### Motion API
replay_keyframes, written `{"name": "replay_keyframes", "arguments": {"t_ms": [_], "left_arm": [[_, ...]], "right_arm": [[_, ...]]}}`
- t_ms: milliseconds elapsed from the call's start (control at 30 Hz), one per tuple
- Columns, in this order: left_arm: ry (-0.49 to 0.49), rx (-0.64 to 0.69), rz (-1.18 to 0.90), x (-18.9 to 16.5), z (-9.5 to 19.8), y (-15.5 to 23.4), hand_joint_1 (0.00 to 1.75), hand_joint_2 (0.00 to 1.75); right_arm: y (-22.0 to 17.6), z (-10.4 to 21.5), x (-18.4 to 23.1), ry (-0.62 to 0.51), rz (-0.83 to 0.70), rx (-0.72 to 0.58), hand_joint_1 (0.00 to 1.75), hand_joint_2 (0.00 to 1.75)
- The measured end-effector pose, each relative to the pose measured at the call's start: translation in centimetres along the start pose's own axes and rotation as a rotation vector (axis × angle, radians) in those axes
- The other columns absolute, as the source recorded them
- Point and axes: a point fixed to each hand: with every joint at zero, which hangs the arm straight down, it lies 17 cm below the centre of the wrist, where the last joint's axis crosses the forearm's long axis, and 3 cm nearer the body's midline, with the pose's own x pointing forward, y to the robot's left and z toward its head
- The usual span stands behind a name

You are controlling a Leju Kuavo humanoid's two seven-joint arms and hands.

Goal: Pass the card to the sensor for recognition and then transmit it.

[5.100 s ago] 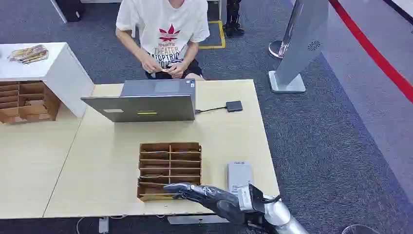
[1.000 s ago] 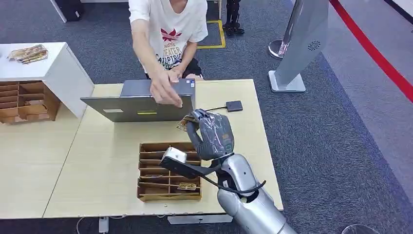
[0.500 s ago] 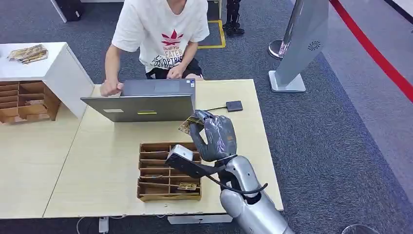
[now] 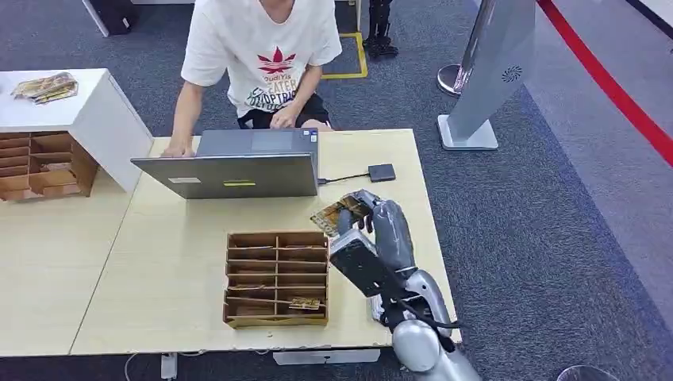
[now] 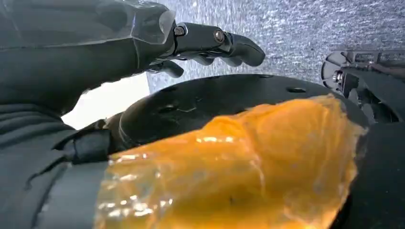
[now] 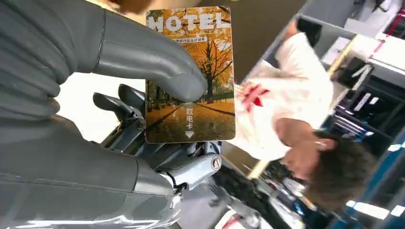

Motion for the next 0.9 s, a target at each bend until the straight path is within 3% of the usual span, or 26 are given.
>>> {"name": "replay_keyframes", "arguments": {"t_ms": [300, 900], "left_arm": [[0.02, 0.001, 0.08, -0.4, 0.0, 0.0, 0.0, 0.0], [0.028, 0.002, 0.102, -0.5, 0.0, 0.1, 0.0, 0.0]], "right_arm": [[-1.1, 5.4, -6.1, 0.148, 0.064, 0.083, 1.75, 1.75], [-1.0, 7.7, -8.5, 0.207, 0.142, 0.143, 1.75, 1.75]]}}
